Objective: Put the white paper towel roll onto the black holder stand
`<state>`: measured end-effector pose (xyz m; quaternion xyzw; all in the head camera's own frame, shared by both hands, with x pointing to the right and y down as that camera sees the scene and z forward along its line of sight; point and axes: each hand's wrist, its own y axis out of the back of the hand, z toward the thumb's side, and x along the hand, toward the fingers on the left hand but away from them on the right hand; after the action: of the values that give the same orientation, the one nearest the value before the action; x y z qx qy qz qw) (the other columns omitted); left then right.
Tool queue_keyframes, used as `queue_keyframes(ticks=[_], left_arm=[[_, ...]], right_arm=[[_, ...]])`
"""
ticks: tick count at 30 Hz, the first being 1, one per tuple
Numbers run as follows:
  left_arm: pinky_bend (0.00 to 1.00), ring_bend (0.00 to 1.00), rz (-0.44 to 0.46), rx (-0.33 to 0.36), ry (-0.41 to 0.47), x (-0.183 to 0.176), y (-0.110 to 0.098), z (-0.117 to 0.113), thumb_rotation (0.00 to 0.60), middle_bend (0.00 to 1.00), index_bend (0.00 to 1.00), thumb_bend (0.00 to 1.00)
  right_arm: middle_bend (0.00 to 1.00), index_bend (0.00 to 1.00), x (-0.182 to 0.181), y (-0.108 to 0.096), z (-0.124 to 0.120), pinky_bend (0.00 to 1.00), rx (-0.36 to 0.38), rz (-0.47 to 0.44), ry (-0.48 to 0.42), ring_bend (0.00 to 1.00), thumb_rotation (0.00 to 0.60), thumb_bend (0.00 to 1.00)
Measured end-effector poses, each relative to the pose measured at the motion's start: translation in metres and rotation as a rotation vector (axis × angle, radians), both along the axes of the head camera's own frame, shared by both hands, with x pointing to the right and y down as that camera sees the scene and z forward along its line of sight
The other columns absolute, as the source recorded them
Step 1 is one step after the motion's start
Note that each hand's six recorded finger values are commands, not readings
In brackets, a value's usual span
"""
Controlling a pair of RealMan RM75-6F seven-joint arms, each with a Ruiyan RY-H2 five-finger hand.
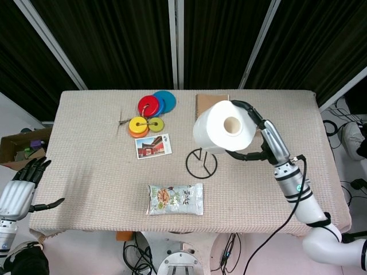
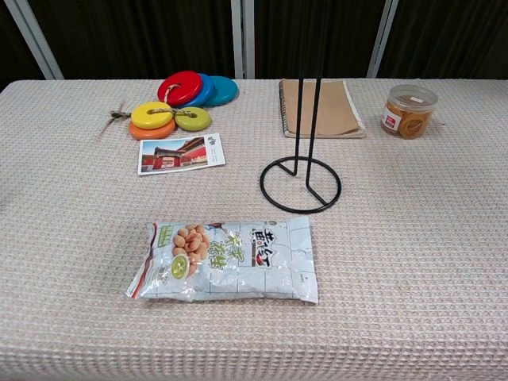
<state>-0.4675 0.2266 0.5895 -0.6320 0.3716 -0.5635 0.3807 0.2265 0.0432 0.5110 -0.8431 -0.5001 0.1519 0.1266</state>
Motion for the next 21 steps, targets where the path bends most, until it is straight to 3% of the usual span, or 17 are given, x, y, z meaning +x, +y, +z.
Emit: queue_keyframes(ticks=[9, 17, 20, 21], left_arm=[[0.21, 0.05, -0.004, -0.002, 0.005, -0.004, 0.002, -0.004, 0.281, 0.06, 0.07, 0.0], [0.21, 0.05, -0.001, -0.003, 0.01, -0.002, 0.0, -0.004, 0.279, 0.06, 0.07, 0.0], [0.21, 0.05, 0.002, -0.001, 0.01, -0.002, 0.0, -0.004, 0.28, 0.06, 0.07, 0.0], [0.21, 0.05, 0.001, 0.001, 0.009, -0.002, -0.001, -0.005, 0.281, 0.06, 0.07, 0.0]], right_arm=[[0.47, 0.51, -0.022, -0.003, 0.027, 0.49, -0.104, -0.019, 0.047, 0.36, 0.6, 0.3], [0.45, 0.47, -0.022, 0.0, 0.047, 0.47, -0.147, -0.026, 0.098, 0.35, 0.6, 0.3], [0.38, 0.36, -0.023, 0.003, 0.059, 0.44, -0.185, -0.03, 0.107, 0.32, 0.6, 0.26], [0.27, 0.2, -0.025, 0.005, 0.063, 0.37, -0.199, -0.037, 0.107, 0.25, 0.6, 0.17]])
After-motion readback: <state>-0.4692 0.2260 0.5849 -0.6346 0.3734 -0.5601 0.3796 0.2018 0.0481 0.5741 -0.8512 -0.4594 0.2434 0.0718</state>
